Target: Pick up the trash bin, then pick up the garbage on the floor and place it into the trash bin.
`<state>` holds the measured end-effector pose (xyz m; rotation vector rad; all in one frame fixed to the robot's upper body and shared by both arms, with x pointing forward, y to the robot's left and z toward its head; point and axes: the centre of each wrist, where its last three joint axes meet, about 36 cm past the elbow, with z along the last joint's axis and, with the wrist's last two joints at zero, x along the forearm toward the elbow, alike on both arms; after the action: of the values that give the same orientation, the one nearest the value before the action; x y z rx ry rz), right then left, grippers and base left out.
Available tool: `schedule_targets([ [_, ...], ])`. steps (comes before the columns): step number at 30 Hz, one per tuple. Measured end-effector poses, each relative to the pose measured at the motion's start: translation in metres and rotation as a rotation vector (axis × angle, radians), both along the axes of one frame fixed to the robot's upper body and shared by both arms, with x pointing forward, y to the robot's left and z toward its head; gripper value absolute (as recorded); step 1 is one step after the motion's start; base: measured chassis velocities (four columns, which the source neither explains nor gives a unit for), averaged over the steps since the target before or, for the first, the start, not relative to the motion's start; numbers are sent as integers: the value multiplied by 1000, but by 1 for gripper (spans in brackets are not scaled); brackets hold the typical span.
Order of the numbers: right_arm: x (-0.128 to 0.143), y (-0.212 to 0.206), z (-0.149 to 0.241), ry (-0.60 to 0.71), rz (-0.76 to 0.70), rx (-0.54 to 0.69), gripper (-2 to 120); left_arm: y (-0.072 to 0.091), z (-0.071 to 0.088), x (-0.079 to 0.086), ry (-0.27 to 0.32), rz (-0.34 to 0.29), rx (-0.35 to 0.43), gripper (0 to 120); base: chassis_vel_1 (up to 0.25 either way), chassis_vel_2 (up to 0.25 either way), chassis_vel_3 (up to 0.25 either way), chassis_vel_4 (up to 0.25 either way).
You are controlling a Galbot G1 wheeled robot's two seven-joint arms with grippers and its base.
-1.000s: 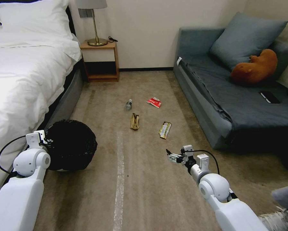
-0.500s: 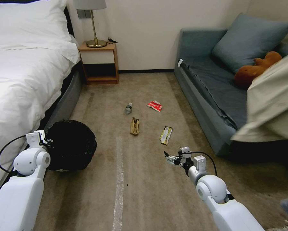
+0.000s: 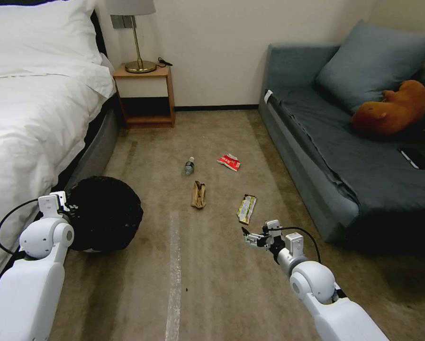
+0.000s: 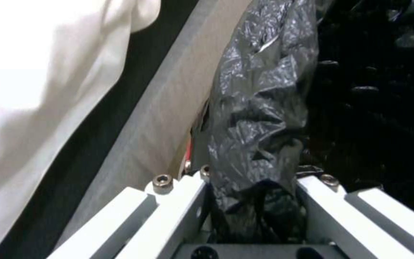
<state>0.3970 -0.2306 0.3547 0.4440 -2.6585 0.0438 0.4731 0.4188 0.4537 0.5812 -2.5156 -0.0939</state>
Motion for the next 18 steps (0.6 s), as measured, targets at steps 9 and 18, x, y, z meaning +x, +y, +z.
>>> schedule_targets([
  [9, -1, 0, -1, 4, 4, -7, 100, 5, 4, 1, -3, 1, 10, 2, -118, 114, 126, -119],
  [18, -3, 3, -5, 15, 9, -7, 100, 3, 2, 1, 2, -6, 7, 2, -114, 119, 115, -107],
])
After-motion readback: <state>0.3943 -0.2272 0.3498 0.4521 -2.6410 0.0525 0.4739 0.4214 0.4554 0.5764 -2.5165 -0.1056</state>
